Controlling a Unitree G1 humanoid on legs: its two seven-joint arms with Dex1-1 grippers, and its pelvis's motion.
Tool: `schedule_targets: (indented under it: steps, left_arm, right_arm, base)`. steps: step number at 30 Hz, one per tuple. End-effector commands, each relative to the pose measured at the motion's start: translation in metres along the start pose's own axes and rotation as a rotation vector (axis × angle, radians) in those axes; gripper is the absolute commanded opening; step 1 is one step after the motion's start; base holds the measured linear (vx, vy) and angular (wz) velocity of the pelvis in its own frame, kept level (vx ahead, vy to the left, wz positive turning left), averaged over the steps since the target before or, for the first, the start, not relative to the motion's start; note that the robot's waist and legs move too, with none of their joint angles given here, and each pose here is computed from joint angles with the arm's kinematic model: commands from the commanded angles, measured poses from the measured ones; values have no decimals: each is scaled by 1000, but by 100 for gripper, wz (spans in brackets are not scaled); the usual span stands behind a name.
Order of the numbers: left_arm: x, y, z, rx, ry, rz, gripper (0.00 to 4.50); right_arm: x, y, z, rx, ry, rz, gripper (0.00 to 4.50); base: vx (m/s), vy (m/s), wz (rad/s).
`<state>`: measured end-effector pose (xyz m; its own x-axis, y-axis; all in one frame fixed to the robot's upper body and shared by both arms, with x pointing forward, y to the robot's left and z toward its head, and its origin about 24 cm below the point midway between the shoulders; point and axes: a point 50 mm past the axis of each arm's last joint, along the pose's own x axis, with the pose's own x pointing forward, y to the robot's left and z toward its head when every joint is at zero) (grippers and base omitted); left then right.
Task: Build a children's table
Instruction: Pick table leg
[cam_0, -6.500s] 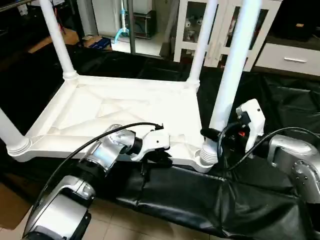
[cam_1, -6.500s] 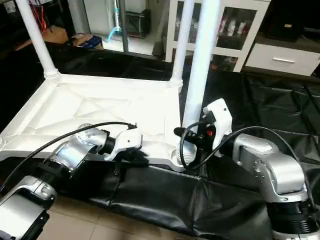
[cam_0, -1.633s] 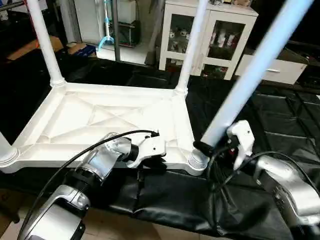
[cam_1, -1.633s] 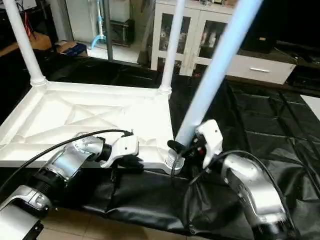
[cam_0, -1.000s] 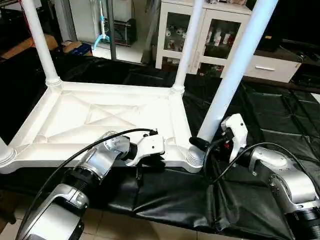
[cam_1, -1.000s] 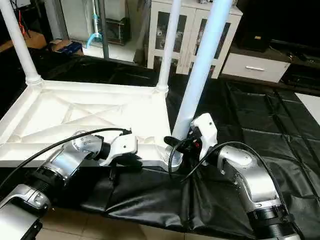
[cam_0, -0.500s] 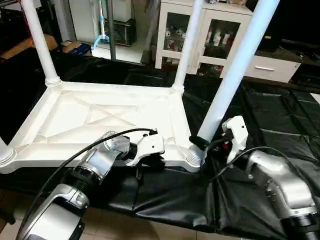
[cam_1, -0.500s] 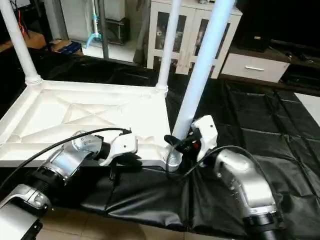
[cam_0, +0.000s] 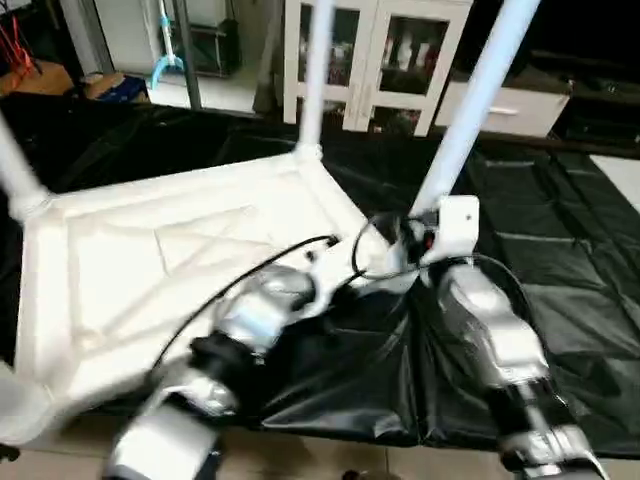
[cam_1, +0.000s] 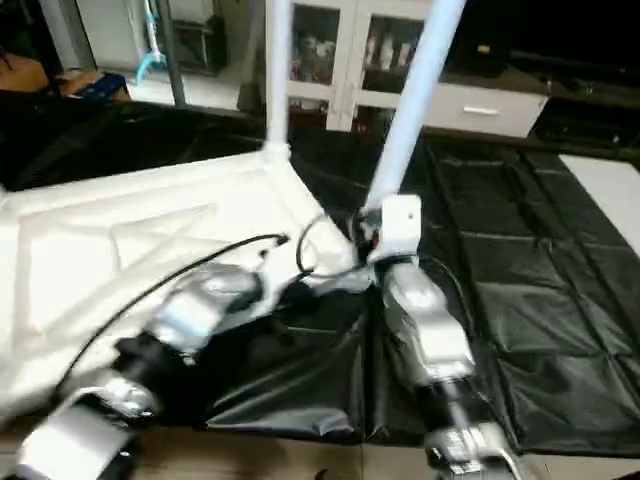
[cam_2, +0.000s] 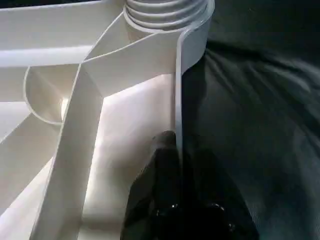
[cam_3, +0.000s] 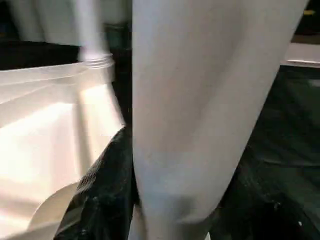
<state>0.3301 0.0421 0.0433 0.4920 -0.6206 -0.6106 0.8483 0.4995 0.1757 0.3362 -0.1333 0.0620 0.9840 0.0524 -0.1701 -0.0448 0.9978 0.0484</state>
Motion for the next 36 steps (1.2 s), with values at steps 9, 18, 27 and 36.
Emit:
schedule_targets:
  steps: [9,18,27,36]
  left_arm:
    - [-15,17,6,-5,-19,125,0]
    - [-15,17,4,-15,-12,121,0]
    - [-18,18,3,-17,-7,128,0]
    - [-20,22,1,-19,-1,138,0]
  right_arm:
    - [-11,-48,-66,-7,257,-309,183]
    - [-1,-24,-48,14,155,-89,183]
    - [4,-22,-36,-6,110,-46,294]
    - [5,-21,-25,-18,69,5,370]
  base:
    - [0,0,0]
    - [0,0,0]
    - [0,0,0]
    - [0,0,0]
